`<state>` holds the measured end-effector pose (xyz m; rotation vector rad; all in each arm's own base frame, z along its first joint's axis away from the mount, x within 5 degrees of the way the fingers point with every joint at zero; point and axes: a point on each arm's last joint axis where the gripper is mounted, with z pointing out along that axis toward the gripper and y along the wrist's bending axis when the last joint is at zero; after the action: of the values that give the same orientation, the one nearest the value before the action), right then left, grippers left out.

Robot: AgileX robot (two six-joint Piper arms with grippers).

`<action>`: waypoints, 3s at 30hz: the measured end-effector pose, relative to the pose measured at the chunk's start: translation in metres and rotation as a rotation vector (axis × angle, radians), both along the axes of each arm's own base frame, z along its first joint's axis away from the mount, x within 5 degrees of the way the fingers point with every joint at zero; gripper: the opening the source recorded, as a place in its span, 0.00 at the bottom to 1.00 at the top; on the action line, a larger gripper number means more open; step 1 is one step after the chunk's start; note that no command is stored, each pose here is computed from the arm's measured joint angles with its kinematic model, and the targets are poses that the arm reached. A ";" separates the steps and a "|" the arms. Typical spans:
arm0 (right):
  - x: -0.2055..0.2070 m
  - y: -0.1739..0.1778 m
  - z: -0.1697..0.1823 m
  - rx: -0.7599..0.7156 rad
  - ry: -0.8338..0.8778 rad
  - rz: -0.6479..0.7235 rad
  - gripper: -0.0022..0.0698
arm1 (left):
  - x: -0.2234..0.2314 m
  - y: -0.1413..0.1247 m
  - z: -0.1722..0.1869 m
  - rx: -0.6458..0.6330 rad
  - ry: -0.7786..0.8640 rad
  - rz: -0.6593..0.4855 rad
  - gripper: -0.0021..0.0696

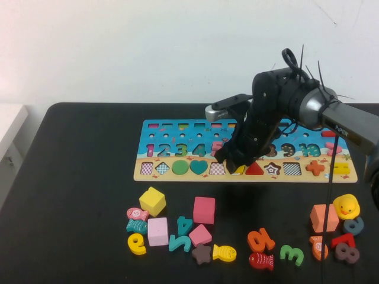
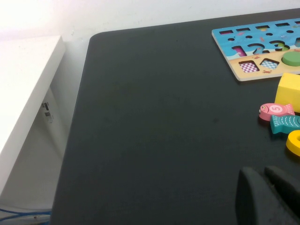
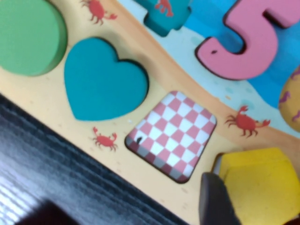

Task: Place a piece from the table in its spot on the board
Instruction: Place the "five-pointed star" into the hole of the five-pointed star

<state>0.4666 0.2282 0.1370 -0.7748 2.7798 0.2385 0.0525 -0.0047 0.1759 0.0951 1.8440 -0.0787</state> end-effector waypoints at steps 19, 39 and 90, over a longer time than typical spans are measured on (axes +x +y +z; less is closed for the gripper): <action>-0.002 -0.001 0.001 -0.013 0.031 -0.038 0.54 | 0.000 0.000 0.000 0.000 0.000 0.000 0.03; -0.002 -0.003 0.014 -0.035 0.071 -0.084 0.54 | 0.000 0.000 0.000 0.000 0.000 0.000 0.03; -0.005 0.004 0.004 -0.133 0.066 -0.173 0.54 | 0.000 0.000 0.000 0.002 0.000 0.000 0.03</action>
<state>0.4617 0.2318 0.1412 -0.5594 2.9284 0.0484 0.0525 -0.0047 0.1759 0.0966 1.8439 -0.0775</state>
